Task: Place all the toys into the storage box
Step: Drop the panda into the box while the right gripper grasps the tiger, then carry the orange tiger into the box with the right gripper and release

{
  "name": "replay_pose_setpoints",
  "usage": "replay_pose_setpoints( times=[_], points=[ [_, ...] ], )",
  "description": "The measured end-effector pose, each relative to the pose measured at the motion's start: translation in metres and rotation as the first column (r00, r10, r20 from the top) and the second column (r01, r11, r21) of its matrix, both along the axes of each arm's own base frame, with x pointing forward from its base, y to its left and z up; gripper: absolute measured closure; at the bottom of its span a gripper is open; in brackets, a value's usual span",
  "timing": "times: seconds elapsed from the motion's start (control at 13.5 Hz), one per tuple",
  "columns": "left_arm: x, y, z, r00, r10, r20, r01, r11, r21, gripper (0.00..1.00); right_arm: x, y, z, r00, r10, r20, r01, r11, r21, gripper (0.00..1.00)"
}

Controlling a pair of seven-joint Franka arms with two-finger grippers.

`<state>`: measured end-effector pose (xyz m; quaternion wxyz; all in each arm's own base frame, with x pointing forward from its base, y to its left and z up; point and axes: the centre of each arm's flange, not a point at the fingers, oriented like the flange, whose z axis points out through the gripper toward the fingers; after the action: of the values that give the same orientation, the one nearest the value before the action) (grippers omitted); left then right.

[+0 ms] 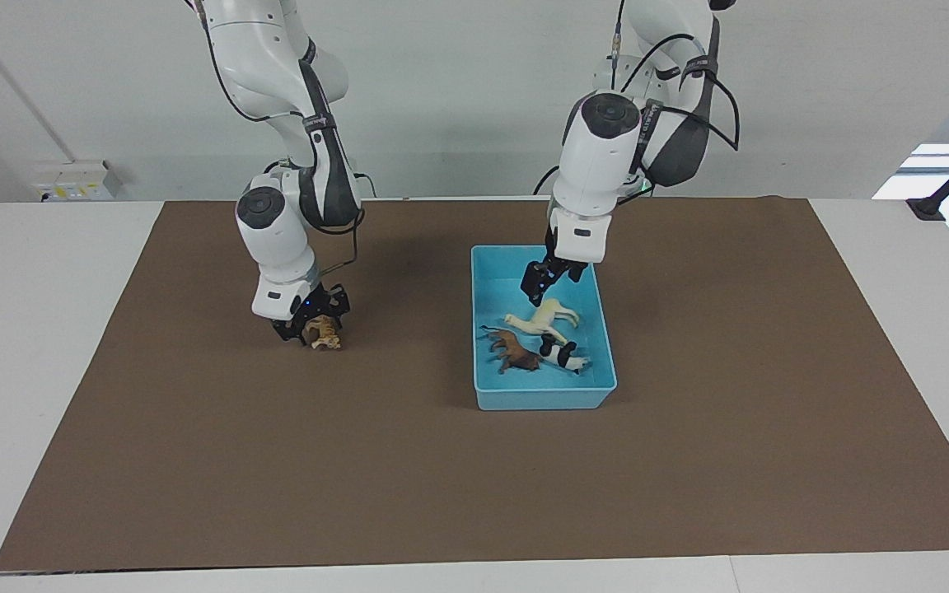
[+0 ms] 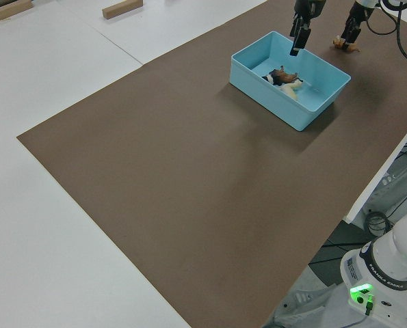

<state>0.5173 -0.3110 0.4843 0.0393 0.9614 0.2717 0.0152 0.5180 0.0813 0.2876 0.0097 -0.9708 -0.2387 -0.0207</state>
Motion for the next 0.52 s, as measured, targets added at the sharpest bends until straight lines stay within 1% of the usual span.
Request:
replay_pose_setpoints(
  times=[0.07, 0.15, 0.22, 0.3, 0.37, 0.44, 0.52],
  points=[
    [-0.002, 0.009, 0.011, 1.0, 0.0, 0.003, 0.0, 1.0, 0.018, 0.0, -0.002, 0.002, -0.002, 1.0, -0.007, 0.006, 0.007, 1.0, 0.001, 0.33],
    [-0.001, 0.026, 0.023, 1.0, -0.004, 0.014, 0.004, 0.999, 0.044, 0.0, -0.004, 0.006, -0.004, 1.0, -0.012, 0.019, 0.012, 1.0, 0.002, 0.39],
    [0.005, 0.05, 0.035, 1.0, -0.019, 0.022, 0.017, 0.998, 0.061, 0.0, -0.006, 0.008, -0.004, 0.999, -0.018, 0.031, 0.018, 1.0, 0.005, 0.4],
    [0.011, 0.081, 0.046, 0.999, -0.046, 0.022, 0.044, 0.996, 0.073, 0.0, -0.007, 0.008, -0.002, 0.999, -0.022, 0.039, 0.022, 1.0, 0.007, 0.45],
    [0.017, 0.115, 0.055, 0.997, -0.082, 0.014, 0.08, 0.993, 0.084, 0.0, -0.007, 0.008, -0.001, 0.999, -0.026, 0.042, 0.025, 1.0, 0.009, 0.62],
    [0.02, 0.148, 0.063, 0.992, -0.13, -0.005, 0.129, 0.987, 0.094, 0.0, -0.006, 0.009, 0.001, 0.998, -0.039, 0.041, 0.039, 0.999, 0.011, 0.68],
    [0.021, 0.179, 0.068, 0.984, -0.179, -0.027, 0.18, 0.978, 0.101, 0.0, -0.003, 0.01, 0.006, 0.997, -0.064, 0.033, 0.064, 0.998, 0.013, 0.68]
  ],
)
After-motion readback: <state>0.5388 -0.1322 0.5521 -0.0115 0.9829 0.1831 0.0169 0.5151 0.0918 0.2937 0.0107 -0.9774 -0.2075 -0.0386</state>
